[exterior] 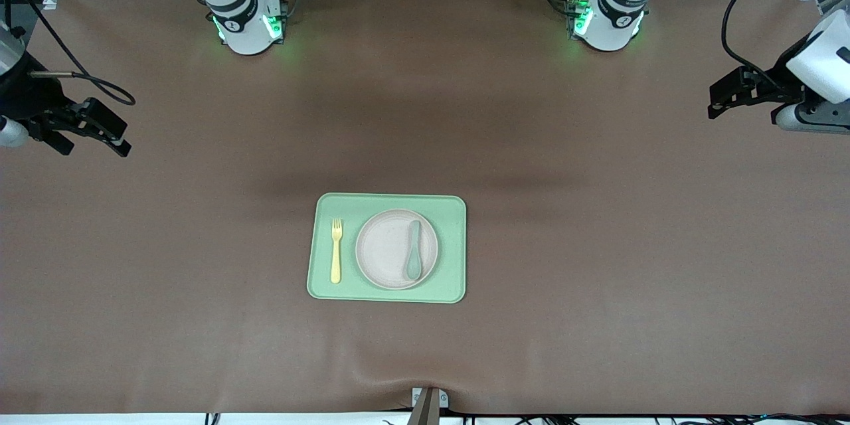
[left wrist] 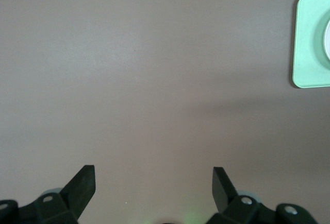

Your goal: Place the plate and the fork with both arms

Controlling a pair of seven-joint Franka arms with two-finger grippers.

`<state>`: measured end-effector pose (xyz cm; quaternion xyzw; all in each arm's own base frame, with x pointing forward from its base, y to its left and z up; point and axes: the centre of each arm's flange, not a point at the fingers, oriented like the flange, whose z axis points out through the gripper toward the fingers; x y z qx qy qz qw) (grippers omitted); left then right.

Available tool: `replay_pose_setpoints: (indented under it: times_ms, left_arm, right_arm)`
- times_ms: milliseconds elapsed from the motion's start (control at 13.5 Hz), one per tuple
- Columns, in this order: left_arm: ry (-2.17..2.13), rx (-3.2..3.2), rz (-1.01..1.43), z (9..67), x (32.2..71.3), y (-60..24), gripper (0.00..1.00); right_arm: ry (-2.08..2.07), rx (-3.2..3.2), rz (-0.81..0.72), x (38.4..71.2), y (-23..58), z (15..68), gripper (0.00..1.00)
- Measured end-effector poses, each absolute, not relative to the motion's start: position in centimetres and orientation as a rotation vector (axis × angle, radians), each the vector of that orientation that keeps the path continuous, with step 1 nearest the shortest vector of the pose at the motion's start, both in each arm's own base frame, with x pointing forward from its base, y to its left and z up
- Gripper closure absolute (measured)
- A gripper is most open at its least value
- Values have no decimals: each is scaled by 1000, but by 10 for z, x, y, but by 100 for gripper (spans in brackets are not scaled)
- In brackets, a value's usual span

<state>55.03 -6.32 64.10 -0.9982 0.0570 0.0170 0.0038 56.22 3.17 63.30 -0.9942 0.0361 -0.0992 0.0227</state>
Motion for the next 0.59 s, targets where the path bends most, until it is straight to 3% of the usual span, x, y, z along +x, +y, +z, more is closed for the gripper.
replay_pose_setpoints:
  times_ms: [443, 591]
  left_arm:
    - [186, -3123, 53, 641, 550, -66, 0]
    - [185, -3123, 53, 641, 550, -65, 0]
  right_arm:
    - [109, -3089, -308, 562, 31, 634, 0]
    - [99, -3115, -238, 558, 31, 629, 0]
